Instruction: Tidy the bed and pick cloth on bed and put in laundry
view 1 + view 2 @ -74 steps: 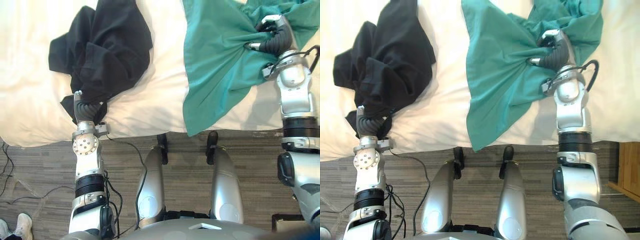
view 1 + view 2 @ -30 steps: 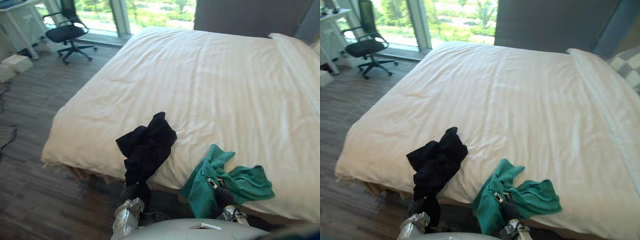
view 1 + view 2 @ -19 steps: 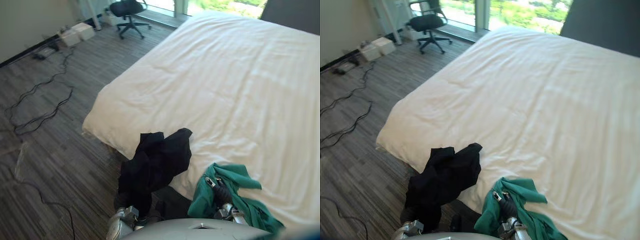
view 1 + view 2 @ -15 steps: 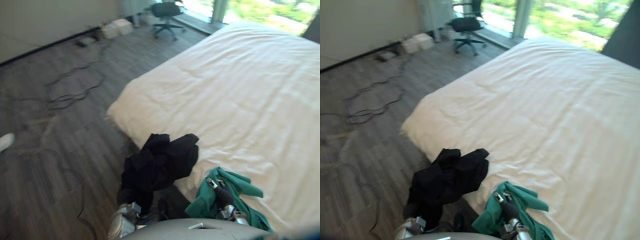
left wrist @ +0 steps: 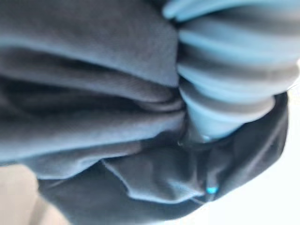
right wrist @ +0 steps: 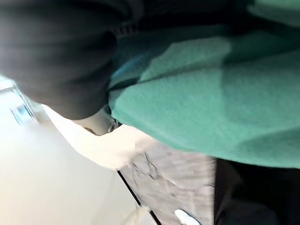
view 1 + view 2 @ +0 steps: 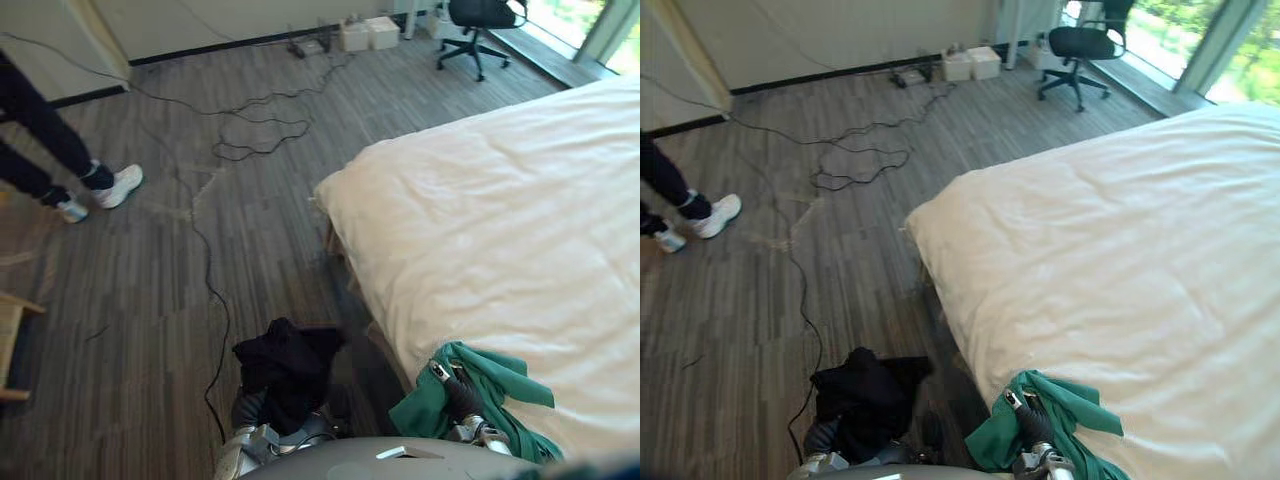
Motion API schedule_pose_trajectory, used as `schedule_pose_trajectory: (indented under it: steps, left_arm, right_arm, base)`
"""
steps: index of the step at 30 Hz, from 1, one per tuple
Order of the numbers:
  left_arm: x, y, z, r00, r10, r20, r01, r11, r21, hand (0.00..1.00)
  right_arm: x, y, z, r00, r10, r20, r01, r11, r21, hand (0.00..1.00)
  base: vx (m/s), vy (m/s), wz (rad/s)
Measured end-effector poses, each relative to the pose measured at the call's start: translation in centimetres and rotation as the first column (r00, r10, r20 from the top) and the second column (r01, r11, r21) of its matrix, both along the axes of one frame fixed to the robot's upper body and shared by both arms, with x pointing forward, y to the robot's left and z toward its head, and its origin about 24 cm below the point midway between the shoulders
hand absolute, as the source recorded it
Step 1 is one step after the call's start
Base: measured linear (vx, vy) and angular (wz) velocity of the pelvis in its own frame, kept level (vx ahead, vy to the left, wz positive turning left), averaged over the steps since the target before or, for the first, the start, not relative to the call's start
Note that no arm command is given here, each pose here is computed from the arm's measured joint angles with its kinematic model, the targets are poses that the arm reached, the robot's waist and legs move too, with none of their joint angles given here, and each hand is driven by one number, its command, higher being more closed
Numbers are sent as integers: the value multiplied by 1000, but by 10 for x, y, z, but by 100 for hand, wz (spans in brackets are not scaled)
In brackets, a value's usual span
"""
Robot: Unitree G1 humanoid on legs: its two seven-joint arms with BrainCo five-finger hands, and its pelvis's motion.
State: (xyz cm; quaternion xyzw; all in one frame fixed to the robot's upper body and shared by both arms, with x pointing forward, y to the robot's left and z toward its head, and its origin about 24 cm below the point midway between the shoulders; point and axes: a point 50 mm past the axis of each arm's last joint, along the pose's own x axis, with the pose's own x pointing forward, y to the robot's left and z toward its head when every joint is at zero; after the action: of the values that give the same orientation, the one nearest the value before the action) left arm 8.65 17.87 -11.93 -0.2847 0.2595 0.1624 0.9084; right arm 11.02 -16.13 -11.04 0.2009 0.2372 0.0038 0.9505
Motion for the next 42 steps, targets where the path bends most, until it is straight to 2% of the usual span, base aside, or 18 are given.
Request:
schedule_pose_trajectory:
  steps: [5,9,12,20,21,28,32,35,40,42]
  left_arm:
    - [3,-1,1,1000,-27,9,27,1000,6,100]
    - [27,0,6,992,-111,58,109,994,31,100]
    - [28,-7,3,988,-151,43,150,989,19,100]
    - [17,-13,-1,979,-204,8,204,979,25,100]
    - [14,-25,0,964,-264,32,264,965,9,100]
    - [13,-24,0,966,-257,37,257,966,10,100]
    - [9,-20,1,970,-241,41,240,970,32,100]
    - [4,-11,2,979,-197,50,194,979,63,100]
    - [5,5,8,992,-83,93,72,991,114,100]
    - [-3,0,5,996,-33,87,26,996,80,100]
  right_arm:
    - [4,1,-1,1000,4,-12,-4,999,-32,100]
    - [5,2,3,999,29,34,-27,997,-70,100]
    - [-2,2,4,999,14,45,-10,997,-79,100]
    - [-11,2,3,998,-49,50,50,999,-20,100]
    - [-4,10,6,998,1,68,-2,1000,21,100]
    - [-13,6,3,999,-20,43,20,1000,16,100]
    - [-32,7,-1,999,-36,-12,37,999,18,100]
    - [-49,7,-6,997,-29,-67,30,1000,7,100]
    - [-44,-4,-5,998,7,-60,-9,999,-31,100]
    - [-35,-23,-1,998,43,-41,-47,995,-89,100]
  base:
    - [84,18,60]
    - [83,-13,102]
    - [72,-34,88]
    - [87,-59,34]
    - [53,-64,2]
    - [45,-61,-6]
    - [156,-57,-29]
    - [192,-33,-24]
    - [196,-44,8]
    - [-88,-57,-34]
